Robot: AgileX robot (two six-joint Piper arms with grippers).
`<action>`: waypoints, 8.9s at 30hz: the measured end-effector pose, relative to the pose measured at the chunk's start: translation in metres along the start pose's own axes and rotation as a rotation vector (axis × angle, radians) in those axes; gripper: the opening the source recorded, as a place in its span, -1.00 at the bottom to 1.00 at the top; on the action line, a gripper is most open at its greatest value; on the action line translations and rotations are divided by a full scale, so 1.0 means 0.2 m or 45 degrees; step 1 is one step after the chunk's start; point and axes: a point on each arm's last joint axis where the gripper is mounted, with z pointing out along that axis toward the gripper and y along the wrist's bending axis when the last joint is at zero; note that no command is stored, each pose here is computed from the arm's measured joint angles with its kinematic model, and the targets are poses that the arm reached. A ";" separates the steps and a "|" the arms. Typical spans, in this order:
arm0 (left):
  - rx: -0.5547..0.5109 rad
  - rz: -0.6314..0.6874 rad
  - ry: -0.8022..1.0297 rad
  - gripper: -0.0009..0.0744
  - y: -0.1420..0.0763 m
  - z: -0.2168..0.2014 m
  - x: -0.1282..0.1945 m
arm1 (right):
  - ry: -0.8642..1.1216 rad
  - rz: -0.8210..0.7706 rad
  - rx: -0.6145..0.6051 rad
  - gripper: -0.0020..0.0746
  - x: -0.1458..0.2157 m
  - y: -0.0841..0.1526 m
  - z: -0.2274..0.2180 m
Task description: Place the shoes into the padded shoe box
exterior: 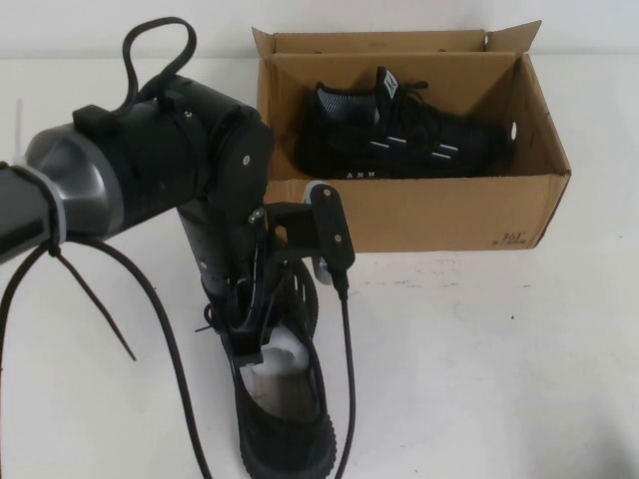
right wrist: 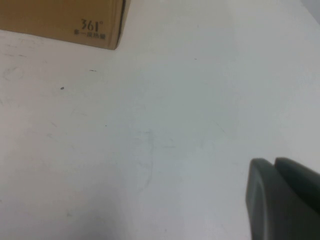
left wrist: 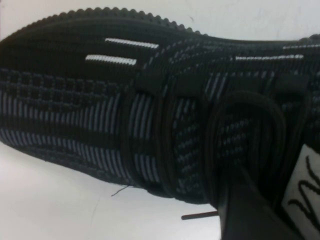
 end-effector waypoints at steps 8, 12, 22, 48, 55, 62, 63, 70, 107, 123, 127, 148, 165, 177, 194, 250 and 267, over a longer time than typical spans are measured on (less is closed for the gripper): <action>0.017 -0.009 -0.009 -0.51 -0.01 0.00 0.00 | 0.000 0.000 0.000 -0.97 0.00 0.00 0.00; 0.017 -0.010 -0.013 -0.51 -0.01 0.00 0.00 | 0.000 0.003 0.000 -0.97 0.00 0.00 0.00; 0.020 -0.012 -0.015 -0.51 -0.01 0.00 -0.01 | 0.000 -0.002 0.000 -0.97 0.00 0.00 0.00; -0.009 -0.028 -0.079 -0.88 0.00 -0.02 -0.02 | 0.000 0.001 0.000 -0.97 0.00 0.00 0.00; -0.031 -0.196 -0.046 -0.95 0.00 -0.05 -0.04 | 0.000 0.001 0.000 -0.97 0.00 0.00 0.00; -0.132 -0.509 -0.165 -0.96 -0.01 -0.33 -0.17 | 0.000 0.001 0.000 -0.97 0.00 0.00 0.00; -0.141 -0.568 -0.197 -0.96 -0.01 -0.37 -0.19 | 0.000 0.001 0.000 -0.97 0.00 0.00 0.00; -0.191 -0.890 -0.483 -0.97 0.02 -0.68 -0.27 | 0.000 0.000 0.000 -0.97 0.00 0.00 0.00; -0.162 -1.436 -0.927 -0.97 0.51 -0.44 -0.65 | 0.000 0.001 0.000 -0.97 0.00 0.00 0.00; -0.167 -1.491 -0.921 -0.97 0.58 -0.33 -0.65 | 0.000 0.001 0.000 -0.97 0.00 0.00 0.00; -0.194 -1.514 -0.921 -0.97 0.60 -0.34 -0.64 | 0.000 0.001 0.000 -0.97 0.00 0.00 0.00; -0.146 -1.529 -0.912 -0.97 0.60 -0.23 -0.69 | 0.000 0.001 0.000 -0.97 0.00 0.00 0.00; -0.110 -1.505 -0.913 -0.97 0.53 -0.31 -0.73 | 0.000 -0.002 0.000 -0.97 0.00 0.00 0.00; -0.100 -1.518 -0.800 -0.97 0.54 -0.17 -0.75 | 0.000 0.001 0.000 -0.97 0.00 0.00 0.00; -0.121 -1.443 -0.719 -0.97 0.54 -0.10 -0.75 | 0.000 0.001 0.000 -0.96 0.00 0.00 0.00; -0.102 -1.214 -0.752 0.15 0.52 -0.25 -0.71 | 0.000 0.001 0.000 -0.97 0.00 0.00 0.00; -0.431 -1.050 -0.710 -0.97 0.44 -0.76 -0.38 | 0.000 0.001 0.000 -0.97 0.00 0.00 0.00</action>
